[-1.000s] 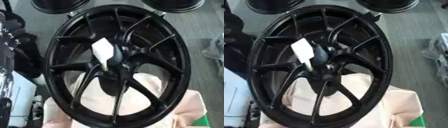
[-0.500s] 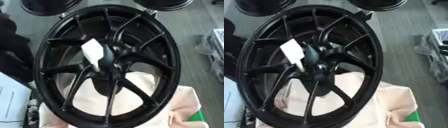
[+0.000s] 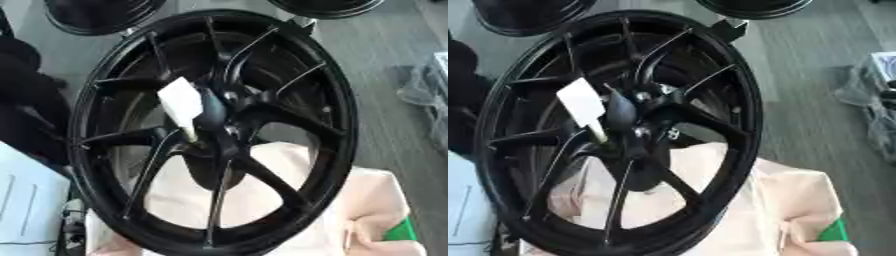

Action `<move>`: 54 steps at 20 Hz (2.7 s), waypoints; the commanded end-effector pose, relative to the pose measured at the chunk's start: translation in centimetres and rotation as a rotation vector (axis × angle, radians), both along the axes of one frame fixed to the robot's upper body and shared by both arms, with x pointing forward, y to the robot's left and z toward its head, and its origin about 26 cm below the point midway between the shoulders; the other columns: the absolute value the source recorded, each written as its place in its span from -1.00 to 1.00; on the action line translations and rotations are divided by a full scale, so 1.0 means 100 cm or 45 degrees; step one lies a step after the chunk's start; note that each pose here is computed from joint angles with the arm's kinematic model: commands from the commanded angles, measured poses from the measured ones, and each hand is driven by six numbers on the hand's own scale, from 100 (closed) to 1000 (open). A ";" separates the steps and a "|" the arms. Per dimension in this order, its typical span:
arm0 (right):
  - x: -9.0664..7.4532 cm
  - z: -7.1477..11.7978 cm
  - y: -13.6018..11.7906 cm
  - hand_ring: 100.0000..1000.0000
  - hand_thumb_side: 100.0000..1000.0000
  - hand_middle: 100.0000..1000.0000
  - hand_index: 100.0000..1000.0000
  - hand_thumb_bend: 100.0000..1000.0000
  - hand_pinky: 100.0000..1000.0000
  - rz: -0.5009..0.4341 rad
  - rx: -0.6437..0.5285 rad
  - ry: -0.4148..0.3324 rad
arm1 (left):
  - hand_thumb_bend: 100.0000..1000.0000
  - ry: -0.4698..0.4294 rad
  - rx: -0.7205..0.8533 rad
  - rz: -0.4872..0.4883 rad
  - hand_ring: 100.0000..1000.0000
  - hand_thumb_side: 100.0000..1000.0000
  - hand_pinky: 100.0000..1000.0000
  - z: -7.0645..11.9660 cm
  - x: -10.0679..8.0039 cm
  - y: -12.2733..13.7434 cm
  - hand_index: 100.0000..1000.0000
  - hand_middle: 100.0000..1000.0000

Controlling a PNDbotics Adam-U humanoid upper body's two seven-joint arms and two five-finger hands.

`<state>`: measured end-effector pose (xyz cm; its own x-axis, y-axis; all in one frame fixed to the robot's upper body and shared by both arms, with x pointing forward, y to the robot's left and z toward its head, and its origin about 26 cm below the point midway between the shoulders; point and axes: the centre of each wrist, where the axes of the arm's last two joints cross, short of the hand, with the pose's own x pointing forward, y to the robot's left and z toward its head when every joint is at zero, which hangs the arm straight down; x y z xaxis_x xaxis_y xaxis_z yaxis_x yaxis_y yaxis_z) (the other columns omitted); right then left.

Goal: Pull the pin out of the wheel hub.

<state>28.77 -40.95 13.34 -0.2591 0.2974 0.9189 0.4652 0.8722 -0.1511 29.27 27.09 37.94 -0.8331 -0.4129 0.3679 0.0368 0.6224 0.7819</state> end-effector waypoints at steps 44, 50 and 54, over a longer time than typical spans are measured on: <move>0.000 0.008 -0.004 0.25 0.28 0.14 0.42 -1.00 0.37 0.049 -0.115 0.055 | 0.33 0.043 1.345 -0.155 0.60 -0.06 0.62 0.007 -0.003 -0.108 0.77 0.58; 0.001 0.007 -0.002 0.25 0.28 0.14 0.42 -1.00 0.37 0.062 -0.116 0.061 | 0.40 0.054 1.384 -0.076 0.58 -0.16 0.59 -0.005 0.018 -0.111 0.78 0.54; 0.002 0.007 -0.001 0.25 0.28 0.15 0.42 -1.00 0.37 0.071 -0.120 0.067 | 0.36 0.065 1.380 -0.033 0.55 -0.16 0.55 -0.012 0.028 -0.111 0.76 0.51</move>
